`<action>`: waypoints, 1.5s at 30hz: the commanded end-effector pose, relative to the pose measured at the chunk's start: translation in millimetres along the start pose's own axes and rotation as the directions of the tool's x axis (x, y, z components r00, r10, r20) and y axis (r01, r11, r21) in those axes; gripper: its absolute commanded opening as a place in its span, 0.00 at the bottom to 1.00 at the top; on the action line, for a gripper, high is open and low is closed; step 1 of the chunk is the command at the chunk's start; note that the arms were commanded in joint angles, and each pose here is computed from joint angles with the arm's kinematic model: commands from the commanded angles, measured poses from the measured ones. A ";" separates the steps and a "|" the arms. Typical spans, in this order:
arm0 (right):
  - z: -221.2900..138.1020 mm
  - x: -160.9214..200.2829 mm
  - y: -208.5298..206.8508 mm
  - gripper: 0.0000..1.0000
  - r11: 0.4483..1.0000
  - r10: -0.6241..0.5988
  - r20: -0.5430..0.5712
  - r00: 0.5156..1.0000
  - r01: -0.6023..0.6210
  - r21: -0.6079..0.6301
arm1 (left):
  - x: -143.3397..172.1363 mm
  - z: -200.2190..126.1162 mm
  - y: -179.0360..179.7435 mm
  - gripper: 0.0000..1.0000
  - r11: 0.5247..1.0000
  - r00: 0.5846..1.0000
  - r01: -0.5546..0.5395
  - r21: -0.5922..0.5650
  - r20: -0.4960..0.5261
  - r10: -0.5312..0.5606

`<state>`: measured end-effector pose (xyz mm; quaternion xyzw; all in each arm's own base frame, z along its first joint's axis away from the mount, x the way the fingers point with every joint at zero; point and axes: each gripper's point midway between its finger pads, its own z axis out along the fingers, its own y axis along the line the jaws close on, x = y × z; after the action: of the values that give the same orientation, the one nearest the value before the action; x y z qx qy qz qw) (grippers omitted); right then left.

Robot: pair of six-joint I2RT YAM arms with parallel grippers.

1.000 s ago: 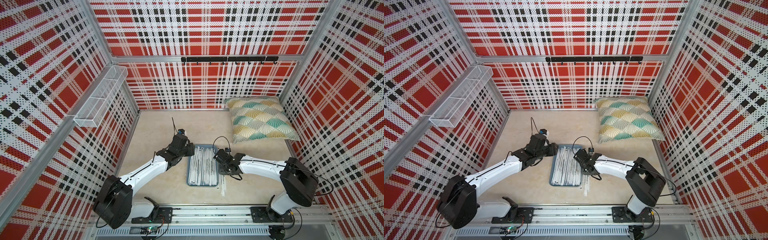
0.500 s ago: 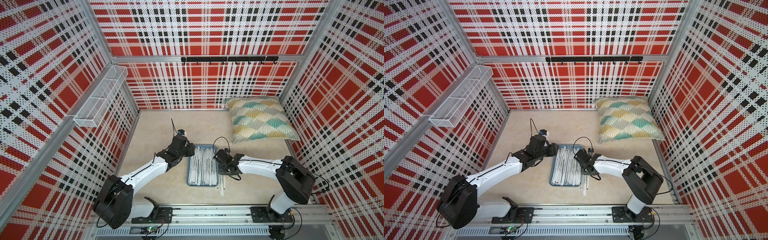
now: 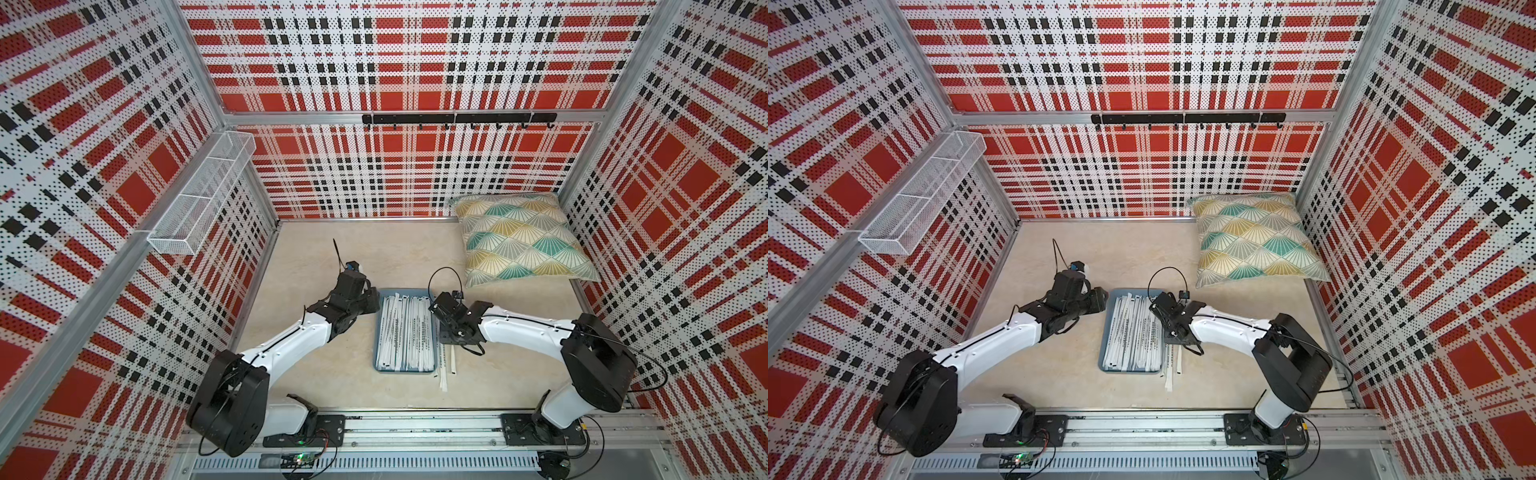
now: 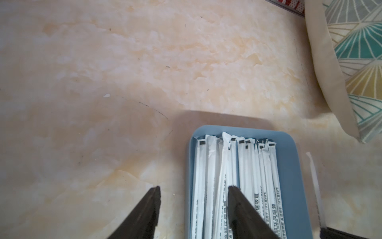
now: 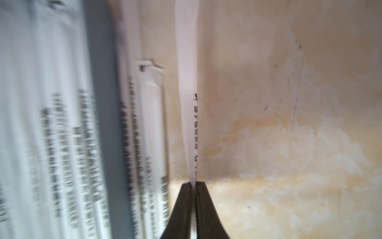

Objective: Put the straws into the storage box
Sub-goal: Pick up the straw from the center of the board, then place the straw in the storage box.

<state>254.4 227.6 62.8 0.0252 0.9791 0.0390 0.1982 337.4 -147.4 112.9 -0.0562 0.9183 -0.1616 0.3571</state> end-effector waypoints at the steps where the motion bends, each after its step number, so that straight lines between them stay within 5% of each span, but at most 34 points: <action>1: -39.0 -21.1 43.6 0.12 0.995 0.009 0.075 0.997 -0.001 -0.104 | 8.7 -11.9 8.1 0.57 1.000 1.000 0.016 -0.001 -0.014 -0.016; 10: -4.4 -14.7 117.0 0.13 0.978 0.029 0.039 0.999 -0.021 -0.207 | 27.0 -18.5 -1.6 0.62 0.997 0.998 0.062 0.050 -0.013 -0.061; 24: 29.7 4.0 128.7 0.22 0.982 0.017 -0.061 0.998 -0.028 -0.186 | 42.5 -13.3 5.3 0.61 0.996 0.997 0.069 0.055 -0.020 -0.068; 29: 13.0 -6.3 118.8 0.33 0.983 0.029 -0.031 0.999 -0.034 -0.180 | 38.0 -14.8 12.1 0.61 0.996 0.996 0.084 0.041 -0.013 -0.084; 35: -25.3 -17.4 66.2 0.32 0.989 0.084 0.025 0.996 -0.081 -0.125 | 16.4 -24.7 14.0 0.62 0.998 0.998 0.061 0.034 0.019 -0.062; 39: -15.4 8.1 9.2 0.28 0.998 0.064 -0.006 0.998 -0.064 0.003 | 21.4 -24.4 -2.4 0.62 0.999 1.000 -0.007 0.041 -0.001 0.008; 45: 4.3 27.6 4.5 0.30 1.000 0.020 -0.064 0.998 -0.021 -0.006 | 46.4 -14.9 -30.2 0.63 0.996 0.996 -0.070 0.046 -0.050 0.072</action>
<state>231.7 232.5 56.4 0.0467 0.9829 0.0495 0.1708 294.0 -176.1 108.2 -0.0174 0.9199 -0.1863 0.3446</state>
